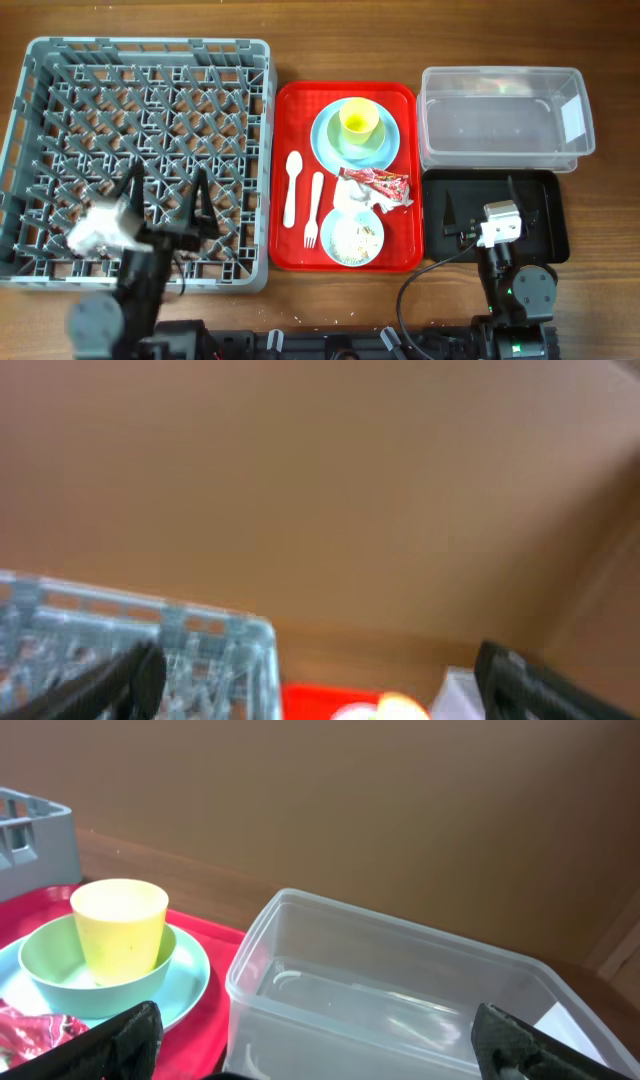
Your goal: Sort waste into correct bins and load items into the dishwasher rack
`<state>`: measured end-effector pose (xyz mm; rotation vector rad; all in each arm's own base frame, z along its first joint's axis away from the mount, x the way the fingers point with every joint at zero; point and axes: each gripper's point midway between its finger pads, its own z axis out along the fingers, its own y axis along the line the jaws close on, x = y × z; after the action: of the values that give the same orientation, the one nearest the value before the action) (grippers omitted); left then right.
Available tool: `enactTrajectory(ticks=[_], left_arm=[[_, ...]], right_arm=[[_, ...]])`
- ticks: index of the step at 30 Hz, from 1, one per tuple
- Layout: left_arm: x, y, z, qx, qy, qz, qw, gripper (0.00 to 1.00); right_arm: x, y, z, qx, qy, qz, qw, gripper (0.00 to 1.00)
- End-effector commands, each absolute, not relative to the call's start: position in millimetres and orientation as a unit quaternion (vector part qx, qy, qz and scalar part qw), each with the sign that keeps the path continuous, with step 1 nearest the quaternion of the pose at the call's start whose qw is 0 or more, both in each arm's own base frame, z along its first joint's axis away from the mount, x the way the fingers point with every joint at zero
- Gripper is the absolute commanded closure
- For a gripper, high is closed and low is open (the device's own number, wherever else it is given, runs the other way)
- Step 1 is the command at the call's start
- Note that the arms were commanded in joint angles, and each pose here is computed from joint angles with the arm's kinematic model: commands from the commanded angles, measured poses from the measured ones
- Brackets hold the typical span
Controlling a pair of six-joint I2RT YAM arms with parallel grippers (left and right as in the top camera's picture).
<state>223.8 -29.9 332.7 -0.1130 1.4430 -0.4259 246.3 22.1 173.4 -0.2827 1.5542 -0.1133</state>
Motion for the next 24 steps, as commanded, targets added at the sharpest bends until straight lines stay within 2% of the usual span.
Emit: enactTrajectory(ticks=[1,4,8,9,10,11,12,13,17,20,22,24], left_arm=[[248,-64,367,-0.021,0.754,-0.269,0.598,0.0],[266,-90,366,-0.017,0.829,-0.317,0.461,0.0],[274,-125,352,0.016,0.846,-0.397,0.356,0.0],[271,-136,341,0.023,0.852,-0.417,0.315,0.04],[268,-146,325,0.022,0.865,-0.419,0.275,0.28],[268,-151,315,0.023,0.874,-0.412,0.257,0.45],[268,-160,303,0.029,0.886,-0.395,0.241,0.57],[270,-166,291,0.027,0.9,-0.368,0.233,0.64],[275,-184,238,-0.014,0.953,-0.197,0.231,0.76],[274,-203,209,-0.004,0.966,-0.132,0.225,0.84],[276,-211,180,-0.035,0.973,-0.079,0.213,0.92],[277,-218,154,-0.044,0.979,-0.051,0.19,0.94]], right_arm=[[246,21,173,-0.129,0.698,-0.056,0.703,0.01],[246,21,173,-0.129,0.698,-0.056,0.702,0.0],[246,21,173,-0.129,0.698,-0.056,0.702,0.0],[246,21,173,-0.129,0.698,-0.056,0.703,0.0],[246,21,173,-0.128,0.698,-0.056,0.702,0.0],[246,21,173,-0.128,0.698,-0.056,0.703,0.0],[246,21,173,-0.129,0.698,-0.056,0.702,0.0],[246,21,173,-0.128,0.698,-0.055,0.702,0.0],[246,21,173,-0.128,0.698,-0.056,0.702,0.0],[246,21,173,-0.129,0.698,-0.056,0.702,0.0],[246,21,173,-0.129,0.698,-0.056,0.702,0.0],[246,21,173,-0.128,0.698,-0.056,0.702,0.0]])
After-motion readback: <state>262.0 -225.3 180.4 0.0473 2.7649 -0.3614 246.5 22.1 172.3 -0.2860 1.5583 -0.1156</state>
